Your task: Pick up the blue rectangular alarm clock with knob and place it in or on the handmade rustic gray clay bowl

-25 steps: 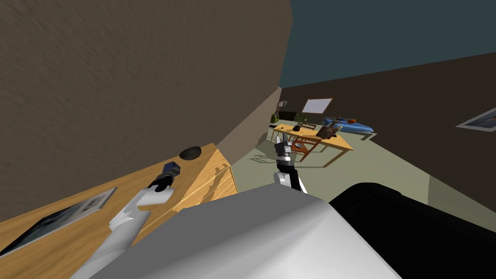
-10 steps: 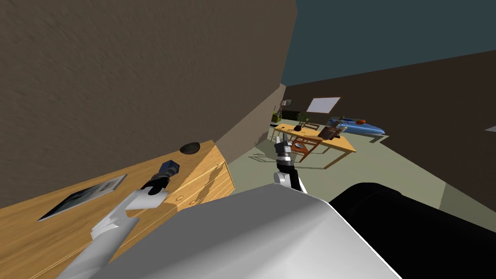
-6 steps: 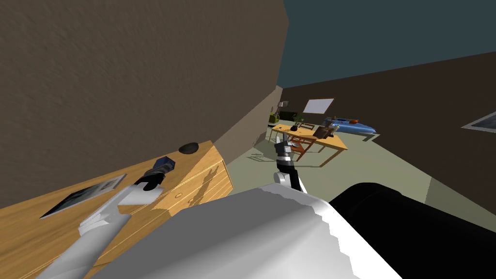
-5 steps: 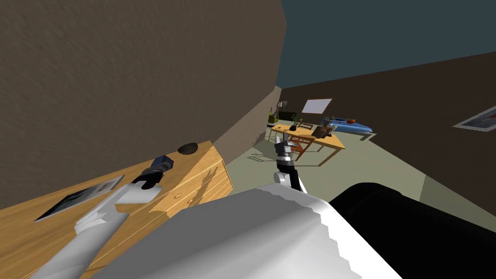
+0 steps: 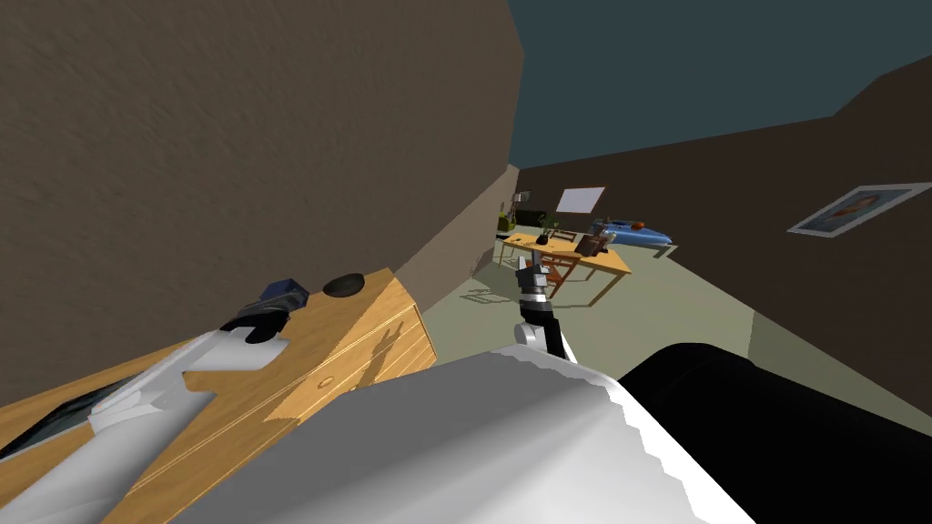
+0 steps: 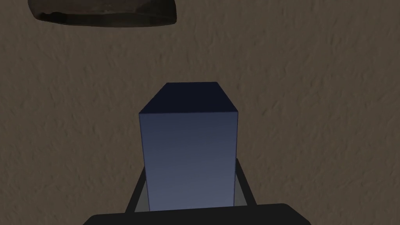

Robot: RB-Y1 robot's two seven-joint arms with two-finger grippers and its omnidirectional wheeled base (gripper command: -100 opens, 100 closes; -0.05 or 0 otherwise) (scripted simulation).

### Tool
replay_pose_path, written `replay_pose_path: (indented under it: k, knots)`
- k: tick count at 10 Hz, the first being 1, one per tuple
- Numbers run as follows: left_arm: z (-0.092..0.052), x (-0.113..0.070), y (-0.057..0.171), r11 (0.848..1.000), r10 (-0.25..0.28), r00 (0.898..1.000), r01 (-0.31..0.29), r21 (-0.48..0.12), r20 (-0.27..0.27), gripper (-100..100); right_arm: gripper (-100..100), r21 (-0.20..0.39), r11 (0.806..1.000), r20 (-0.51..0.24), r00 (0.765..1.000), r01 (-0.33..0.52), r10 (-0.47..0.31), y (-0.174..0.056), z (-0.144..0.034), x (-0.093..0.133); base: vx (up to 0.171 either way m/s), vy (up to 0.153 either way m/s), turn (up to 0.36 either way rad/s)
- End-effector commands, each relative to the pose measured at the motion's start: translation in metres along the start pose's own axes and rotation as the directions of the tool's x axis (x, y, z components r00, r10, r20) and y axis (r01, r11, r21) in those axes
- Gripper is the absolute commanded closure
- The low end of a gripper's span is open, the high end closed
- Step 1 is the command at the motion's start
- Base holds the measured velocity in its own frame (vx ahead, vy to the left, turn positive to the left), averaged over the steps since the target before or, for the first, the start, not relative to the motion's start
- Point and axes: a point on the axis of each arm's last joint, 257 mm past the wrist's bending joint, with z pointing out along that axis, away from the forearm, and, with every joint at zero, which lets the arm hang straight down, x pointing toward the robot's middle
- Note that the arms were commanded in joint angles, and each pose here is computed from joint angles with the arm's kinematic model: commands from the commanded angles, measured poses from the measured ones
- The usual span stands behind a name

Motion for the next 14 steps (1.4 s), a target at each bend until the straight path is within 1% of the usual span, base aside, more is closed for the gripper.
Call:
replay_pose_path:
  k: [1,3,4,6,8,9,10,11,13,14]
  knots:
    - [0.004,-0.022,0.003,1.0,-0.008,1.0,0.008,-0.019,0.018,100,0,0.0,1.0,0.0,1.0,0.0,0.0,0.0,0.0,0.0,0.065,0.066,-0.148]
    - [0.006,-0.036,0.008,0.999,-0.019,0.999,0.02,-0.041,0.026,100,0,0.0,1.0,0.0,1.0,0.0,0.0,0.0,0.0,0.0,0.071,0.066,-0.098]
    - [0.007,-0.045,0.014,0.997,-0.035,0.999,0.037,-0.063,0.027,100,0,0.0,1.0,0.0,1.0,0.0,0.0,0.0,0.0,0.0,0.085,0.047,-0.175]
    - [0.008,-0.049,0.02,0.995,-0.057,0.998,0.058,-0.085,0.021,100,0,0.0,1.0,0.0,1.0,0.0,0.0,0.0,0.0,0.0,0.091,0.056,-0.126]
    - [0.008,-0.049,0.025,0.991,-0.081,0.997,0.081,-0.107,0.009,100,0,0.0,1.0,0.0,1.0,0.0,0.0,0.0,0.0,0.0,0.076,0.049,-0.116]
    - [0.007,-0.044,0.031,0.986,-0.108,0.994,0.105,-0.131,-0.01,100,0,0.0,1.0,0.0,1.0,0.0,0.0,0.0,0.0,0.0,0.09,0.042,-0.141]
    - [0.007,-0.04,0.034,0.983,-0.121,0.992,0.117,-0.143,-0.022,100,0,0.0,1.0,0.0,1.0,0.0,0.0,0.0,0.0,0.0,0.08,0.024,-0.137]
    - [0.005,-0.029,0.04,0.976,-0.149,0.988,0.139,-0.166,-0.047,100,0,0.0,1.0,0.0,1.0,0.0,0.0,0.0,0.0,0.0,0.078,0.009,-0.131]
    - [0.004,-0.016,0.045,0.97,-0.175,0.982,0.158,-0.187,-0.075,100,0,0.0,1.0,0.0,1.0,0.0,0.0,0.0,0.0,0.0,0.054,0.003,-0.057]
    - [0.002,-0.003,0.049,0.963,-0.198,0.975,0.174,-0.205,-0.1,100,0,0.0,1.0,0.0,1.0,0.0,0.0,0.0,0.0,0.0,0.039,-0.013,-0.074]
